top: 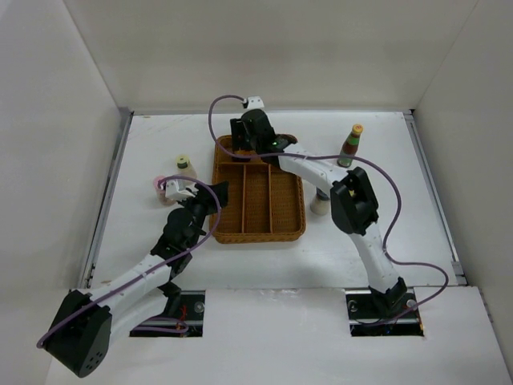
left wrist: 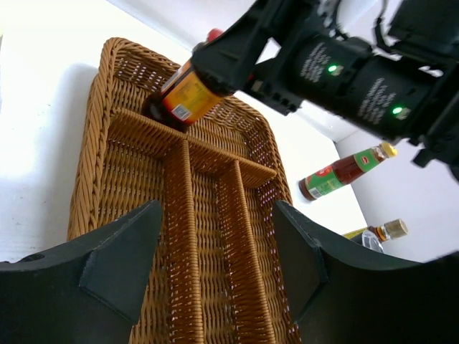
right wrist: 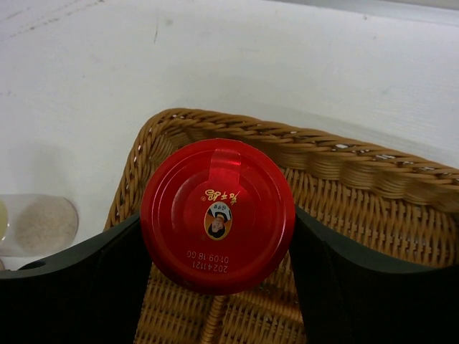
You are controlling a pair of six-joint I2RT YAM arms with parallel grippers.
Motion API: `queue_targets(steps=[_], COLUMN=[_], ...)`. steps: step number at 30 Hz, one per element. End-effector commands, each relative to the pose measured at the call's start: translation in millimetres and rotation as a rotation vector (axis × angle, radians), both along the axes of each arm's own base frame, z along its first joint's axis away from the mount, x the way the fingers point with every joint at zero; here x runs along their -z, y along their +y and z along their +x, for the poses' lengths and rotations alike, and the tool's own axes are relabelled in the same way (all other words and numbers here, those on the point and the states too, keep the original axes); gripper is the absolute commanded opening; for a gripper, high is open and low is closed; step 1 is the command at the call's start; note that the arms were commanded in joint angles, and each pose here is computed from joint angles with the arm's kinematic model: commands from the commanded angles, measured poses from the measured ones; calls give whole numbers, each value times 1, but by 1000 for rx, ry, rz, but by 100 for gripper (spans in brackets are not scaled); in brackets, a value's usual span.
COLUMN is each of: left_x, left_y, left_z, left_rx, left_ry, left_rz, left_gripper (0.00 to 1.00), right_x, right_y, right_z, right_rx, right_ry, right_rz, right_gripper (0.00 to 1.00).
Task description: Organize the condiment bottles
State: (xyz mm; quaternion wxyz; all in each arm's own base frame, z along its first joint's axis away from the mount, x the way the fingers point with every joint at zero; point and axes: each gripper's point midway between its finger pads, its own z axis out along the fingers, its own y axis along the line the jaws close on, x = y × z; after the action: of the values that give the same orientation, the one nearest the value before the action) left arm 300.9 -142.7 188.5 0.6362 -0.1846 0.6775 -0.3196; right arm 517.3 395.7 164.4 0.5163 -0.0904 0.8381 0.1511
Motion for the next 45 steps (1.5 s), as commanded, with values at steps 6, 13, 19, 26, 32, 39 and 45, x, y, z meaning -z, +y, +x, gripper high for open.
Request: queue_targets(steps=[6, 13, 19, 26, 32, 39, 45], left_x=[-8, -3, -2, -1, 0, 0, 2], left_y=[-1, -2, -1, -2, -10, -11, -12], left_z=[3, 5, 6, 7, 9, 10, 10], left_rx=[2, 2, -4, -2, 21, 26, 29], left_ry=[-30, -18, -14, -10, -4, -1, 2], left_rz=[-29, -23, -21, -21, -25, -25, -21], left_gripper=[62, 62, 62, 63, 63, 63, 63], right_x=[-80, -133, -207, -223, -179, -122, -90], right_y=[36, 26, -22, -170, -297, -356, -363], right_z=[10, -5, -30, -58, -68, -53, -33], right_rx=[-7, -20, 1, 204, 532, 653, 629], right_ry=[-190, -270, -377, -410, -358, -227, -158], right_rz=[217, 272, 342, 296, 179, 12, 5], right_gripper=[72, 87, 85, 22, 37, 66, 70])
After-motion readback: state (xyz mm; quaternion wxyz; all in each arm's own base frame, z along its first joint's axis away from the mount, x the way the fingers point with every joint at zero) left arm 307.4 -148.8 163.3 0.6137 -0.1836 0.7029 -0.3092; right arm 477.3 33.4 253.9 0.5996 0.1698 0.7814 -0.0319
